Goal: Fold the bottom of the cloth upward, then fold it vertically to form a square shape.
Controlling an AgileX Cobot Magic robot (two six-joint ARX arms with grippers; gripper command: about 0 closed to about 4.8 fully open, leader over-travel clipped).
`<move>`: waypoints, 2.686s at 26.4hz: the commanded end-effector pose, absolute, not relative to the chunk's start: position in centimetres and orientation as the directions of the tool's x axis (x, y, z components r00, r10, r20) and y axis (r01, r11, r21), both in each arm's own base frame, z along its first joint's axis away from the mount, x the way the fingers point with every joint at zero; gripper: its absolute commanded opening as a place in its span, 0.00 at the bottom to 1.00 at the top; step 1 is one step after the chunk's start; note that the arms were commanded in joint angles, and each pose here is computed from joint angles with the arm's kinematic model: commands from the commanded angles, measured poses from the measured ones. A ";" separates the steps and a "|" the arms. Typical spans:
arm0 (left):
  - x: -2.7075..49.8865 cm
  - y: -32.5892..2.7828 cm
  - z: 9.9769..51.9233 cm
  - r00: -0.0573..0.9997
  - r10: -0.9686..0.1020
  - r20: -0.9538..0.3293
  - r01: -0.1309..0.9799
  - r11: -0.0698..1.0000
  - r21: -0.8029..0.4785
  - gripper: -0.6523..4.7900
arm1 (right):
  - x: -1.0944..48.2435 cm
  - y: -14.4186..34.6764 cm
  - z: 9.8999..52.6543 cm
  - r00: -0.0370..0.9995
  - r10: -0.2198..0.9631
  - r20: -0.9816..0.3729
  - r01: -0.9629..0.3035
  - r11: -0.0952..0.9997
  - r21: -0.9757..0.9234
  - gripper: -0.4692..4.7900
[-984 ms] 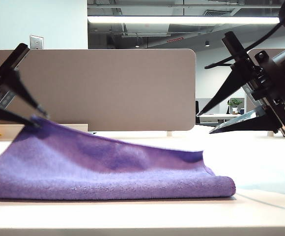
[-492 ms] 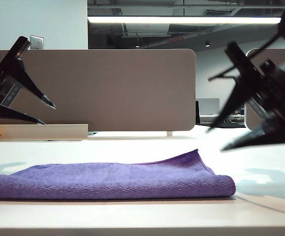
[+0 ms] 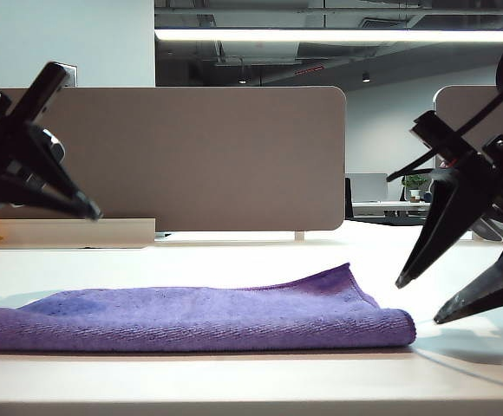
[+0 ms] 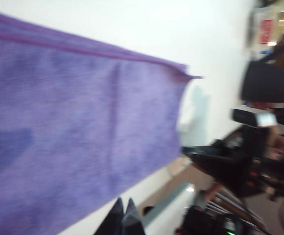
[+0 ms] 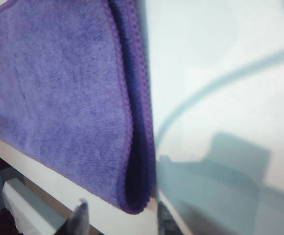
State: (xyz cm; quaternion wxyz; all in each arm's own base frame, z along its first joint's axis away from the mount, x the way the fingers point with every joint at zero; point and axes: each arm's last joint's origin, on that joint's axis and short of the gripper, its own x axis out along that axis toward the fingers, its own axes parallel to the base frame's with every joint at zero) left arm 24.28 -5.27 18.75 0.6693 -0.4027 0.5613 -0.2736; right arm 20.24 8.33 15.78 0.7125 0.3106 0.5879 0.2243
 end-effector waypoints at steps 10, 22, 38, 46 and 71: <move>23.7 -5.2 18.4 0.199 -0.784 -0.588 -0.079 0.585 -0.807 0.11 | 20.4 8.6 15.2 0.183 0.686 -0.704 0.044 0.710 0.703 0.50; 23.7 -5.2 18.4 0.194 -0.784 -0.590 -0.085 0.585 -0.806 0.11 | 21.7 9.2 13.5 0.148 0.739 -0.658 0.049 0.658 0.751 0.51; 23.5 -5.2 18.4 0.182 -0.785 -0.591 -0.061 0.591 -0.804 0.11 | 22.3 9.6 13.5 0.143 0.798 -0.585 0.007 0.591 0.807 0.07; 23.5 -5.2 18.3 0.180 -0.785 -0.593 -0.063 0.593 -0.803 0.11 | 22.5 10.2 17.0 0.188 0.817 -0.545 -0.085 0.567 0.820 0.07; 19.4 -4.6 25.0 0.340 -0.811 -0.476 0.158 0.549 -0.821 0.11 | 23.5 23.6 21.6 0.002 0.851 -0.526 -0.351 0.493 0.796 0.07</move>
